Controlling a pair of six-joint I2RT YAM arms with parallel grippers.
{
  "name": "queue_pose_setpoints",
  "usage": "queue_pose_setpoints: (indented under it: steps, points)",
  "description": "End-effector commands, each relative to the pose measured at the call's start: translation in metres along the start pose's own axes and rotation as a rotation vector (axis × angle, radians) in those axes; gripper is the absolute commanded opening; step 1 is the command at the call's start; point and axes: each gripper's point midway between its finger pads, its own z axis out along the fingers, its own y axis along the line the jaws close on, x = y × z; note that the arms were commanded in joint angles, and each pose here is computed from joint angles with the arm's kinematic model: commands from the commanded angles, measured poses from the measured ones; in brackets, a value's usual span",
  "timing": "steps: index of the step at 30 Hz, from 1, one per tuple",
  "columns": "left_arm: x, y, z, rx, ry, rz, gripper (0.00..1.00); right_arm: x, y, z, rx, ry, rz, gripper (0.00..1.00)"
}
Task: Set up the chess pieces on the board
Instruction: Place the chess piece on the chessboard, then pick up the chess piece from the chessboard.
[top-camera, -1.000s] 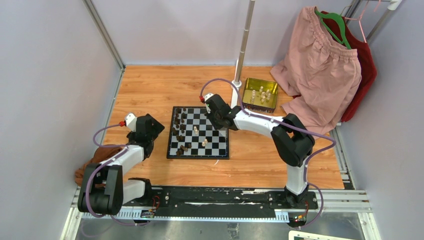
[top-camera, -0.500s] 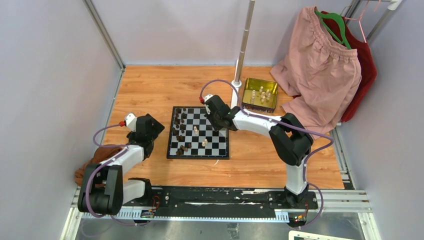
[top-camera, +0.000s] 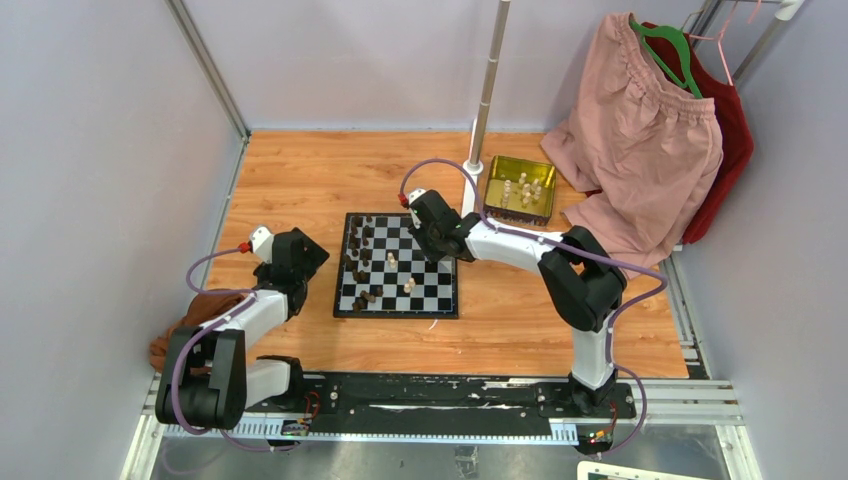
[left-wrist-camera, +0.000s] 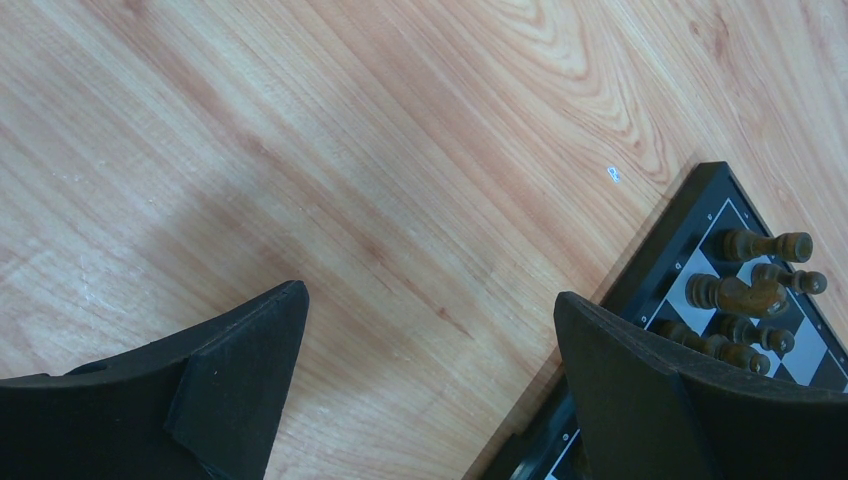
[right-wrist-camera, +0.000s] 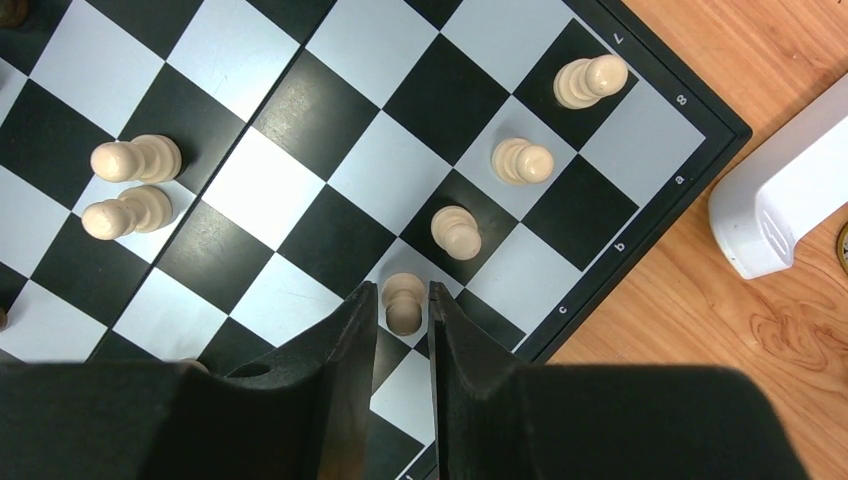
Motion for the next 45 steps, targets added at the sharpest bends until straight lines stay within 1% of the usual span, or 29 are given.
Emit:
queue_pose_setpoints:
  steps: [1, 5, 13, 18, 24, 29, 45]
  points:
    - [-0.004, -0.001, 0.001, 0.003, -0.025, 0.011, 1.0, -0.017, -0.001, -0.016, 0.005, -0.041, -0.011, 0.29]
    - [-0.004, -0.001, 0.001, 0.003, -0.026, 0.01, 1.0, -0.023, 0.004, -0.023, 0.009, -0.053, -0.032, 0.31]
    - [-0.004, 0.0, 0.0, 0.003, -0.027, 0.01, 1.0, -0.032, 0.017, -0.034, 0.006, -0.078, -0.072, 0.41]
    - [-0.004, 0.001, -0.001, 0.002, -0.028, 0.008, 1.0, -0.037, 0.034, -0.038, -0.012, -0.092, -0.117, 0.45]
    - [-0.004, 0.001, -0.001, 0.003, -0.031, 0.007, 1.0, -0.042, 0.059, -0.034, -0.064, -0.098, -0.18, 0.45]
    - [-0.004, 0.001, -0.001, 0.003, -0.029, 0.008, 1.0, -0.044, 0.074, -0.026, -0.101, -0.093, -0.194, 0.45]
    - [-0.004, 0.001, -0.001, 0.002, -0.033, 0.007, 1.0, -0.048, 0.092, 0.001, -0.157, -0.076, -0.201, 0.44]
